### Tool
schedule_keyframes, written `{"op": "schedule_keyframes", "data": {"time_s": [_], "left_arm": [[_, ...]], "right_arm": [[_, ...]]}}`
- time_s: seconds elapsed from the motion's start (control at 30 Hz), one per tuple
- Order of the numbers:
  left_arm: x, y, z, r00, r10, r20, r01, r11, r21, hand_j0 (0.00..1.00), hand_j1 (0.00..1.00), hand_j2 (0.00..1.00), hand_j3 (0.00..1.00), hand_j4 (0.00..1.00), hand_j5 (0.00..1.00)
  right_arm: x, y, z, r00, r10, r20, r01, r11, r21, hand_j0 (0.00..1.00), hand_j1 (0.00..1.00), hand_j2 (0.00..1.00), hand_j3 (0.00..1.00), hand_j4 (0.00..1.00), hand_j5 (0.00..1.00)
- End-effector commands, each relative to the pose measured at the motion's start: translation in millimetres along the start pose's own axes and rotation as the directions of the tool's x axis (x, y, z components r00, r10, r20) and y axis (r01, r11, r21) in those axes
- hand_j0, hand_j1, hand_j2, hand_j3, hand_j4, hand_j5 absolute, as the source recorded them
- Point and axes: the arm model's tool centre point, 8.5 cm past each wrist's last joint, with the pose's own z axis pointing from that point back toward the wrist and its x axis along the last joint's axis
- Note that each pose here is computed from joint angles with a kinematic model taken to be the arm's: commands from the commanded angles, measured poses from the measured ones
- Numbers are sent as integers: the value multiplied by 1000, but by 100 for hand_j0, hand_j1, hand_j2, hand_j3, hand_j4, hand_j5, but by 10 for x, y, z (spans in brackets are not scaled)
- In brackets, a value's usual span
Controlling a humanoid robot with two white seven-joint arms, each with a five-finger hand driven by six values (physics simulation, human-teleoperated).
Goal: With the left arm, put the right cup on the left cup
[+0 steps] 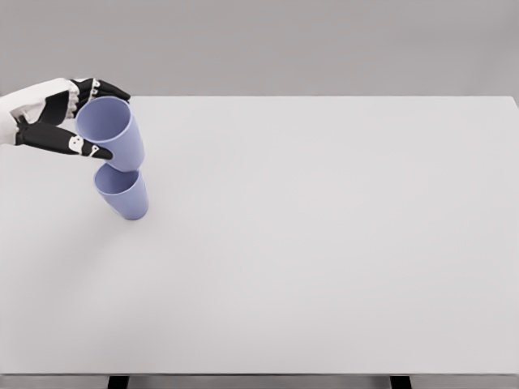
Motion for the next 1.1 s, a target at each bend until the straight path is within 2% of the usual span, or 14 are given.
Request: {"op": "schedule_keyframes", "data": {"time_s": [0.0, 0.77, 1.07], "left_arm": [[14, 34, 36, 1000, -1, 0, 1, 1000, 9, 66, 66, 66, 66, 66, 66], [-289, 25, 79, 997, 48, -64, -47, 999, 25, 66, 66, 66, 66, 66, 66], [-376, -37, 74, 995, 63, -79, -62, 998, 16, 66, 66, 66, 66, 66, 66]], "right_arm": [[0, -1, 0, 1000, 0, 0, 0, 1000, 0, 100, 100, 100, 100, 100, 100], [0, -1, 0, 1000, 0, 0, 0, 1000, 0, 100, 100, 100, 100, 100, 100], [0, -1, 0, 1000, 0, 0, 0, 1000, 0, 100, 100, 100, 100, 100, 100]]}}
